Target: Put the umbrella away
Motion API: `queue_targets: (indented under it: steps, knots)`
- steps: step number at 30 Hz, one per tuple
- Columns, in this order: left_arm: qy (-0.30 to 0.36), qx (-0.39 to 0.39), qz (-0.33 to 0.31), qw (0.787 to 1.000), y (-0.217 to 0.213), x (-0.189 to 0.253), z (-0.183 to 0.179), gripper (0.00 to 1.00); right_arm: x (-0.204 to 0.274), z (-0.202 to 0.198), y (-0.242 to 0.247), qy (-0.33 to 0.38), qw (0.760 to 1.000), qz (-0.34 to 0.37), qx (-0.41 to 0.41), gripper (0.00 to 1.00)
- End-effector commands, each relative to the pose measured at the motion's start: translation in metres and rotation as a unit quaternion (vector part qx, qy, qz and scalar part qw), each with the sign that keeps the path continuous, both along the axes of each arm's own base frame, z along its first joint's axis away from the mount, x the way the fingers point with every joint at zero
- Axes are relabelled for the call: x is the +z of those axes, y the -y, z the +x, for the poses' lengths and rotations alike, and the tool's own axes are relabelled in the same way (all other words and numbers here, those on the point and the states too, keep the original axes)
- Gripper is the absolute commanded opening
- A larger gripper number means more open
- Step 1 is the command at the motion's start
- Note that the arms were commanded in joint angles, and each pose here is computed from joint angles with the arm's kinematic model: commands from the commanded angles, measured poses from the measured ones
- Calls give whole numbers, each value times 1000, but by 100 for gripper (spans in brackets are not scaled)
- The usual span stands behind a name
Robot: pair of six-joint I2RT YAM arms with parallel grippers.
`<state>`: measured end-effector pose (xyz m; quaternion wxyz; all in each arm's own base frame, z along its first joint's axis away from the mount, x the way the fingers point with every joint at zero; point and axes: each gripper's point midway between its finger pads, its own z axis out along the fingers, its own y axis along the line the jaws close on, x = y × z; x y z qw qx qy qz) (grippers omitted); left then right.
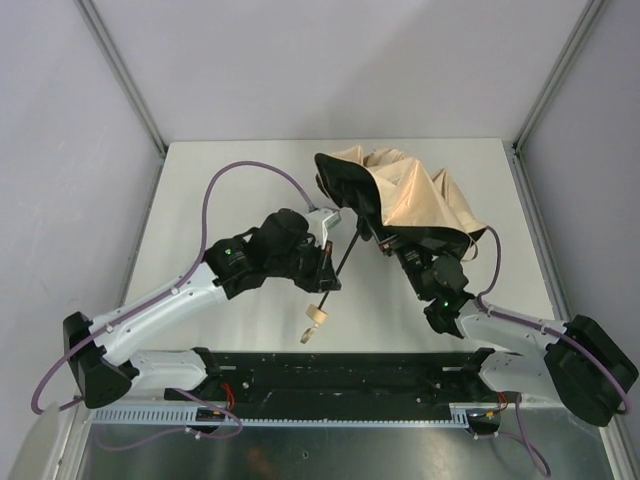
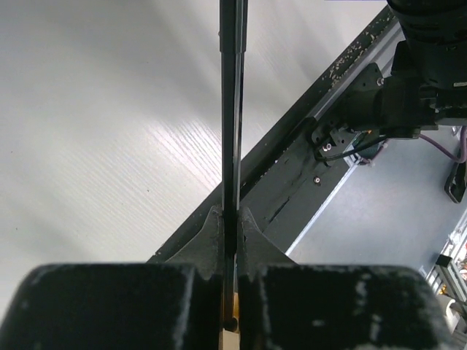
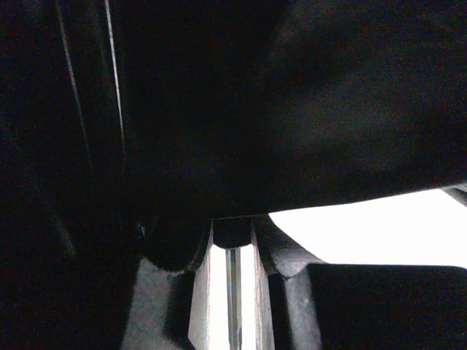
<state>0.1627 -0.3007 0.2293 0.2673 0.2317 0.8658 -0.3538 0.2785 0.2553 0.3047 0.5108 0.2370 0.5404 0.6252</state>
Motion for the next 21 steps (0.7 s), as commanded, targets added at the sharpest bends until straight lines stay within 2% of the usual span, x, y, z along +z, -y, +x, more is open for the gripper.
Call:
queue_targets:
  steps: [1, 4, 6, 9, 10, 11, 14, 18, 21]
  knots:
    - [225, 104, -190, 950, 22, 150, 84, 0, -33, -70, -56, -4, 980, -49, 193, 0]
    - [210, 78, -187, 956, 22, 134, 72, 2, -20, -44, -27, 26, 984, -54, 165, 0]
    - [190, 44, -193, 962, 24, 117, 56, 24, -4, -27, -7, 65, 984, -69, 151, 0]
    - [187, 8, -197, 962, 14, 98, 32, 72, 22, -9, 10, 154, 965, -137, 161, 0]
    - [197, 1, -197, 961, 7, 95, 26, 83, 29, -6, 14, 190, 955, -162, 161, 0]
    - [212, -6, -198, 957, 0, 95, 20, 89, 36, -5, 19, 225, 943, -185, 158, 0]
    - [273, -44, -220, 936, -22, 115, -5, 91, 45, -12, 23, 325, 898, -255, 152, 0]
    - [358, -93, -275, 888, -52, 168, -47, 90, 39, -25, 18, 409, 837, -321, 168, 0]
    - [389, -57, -306, 867, -73, 209, -53, 96, 30, -34, 16, 447, 801, -352, 185, 0]
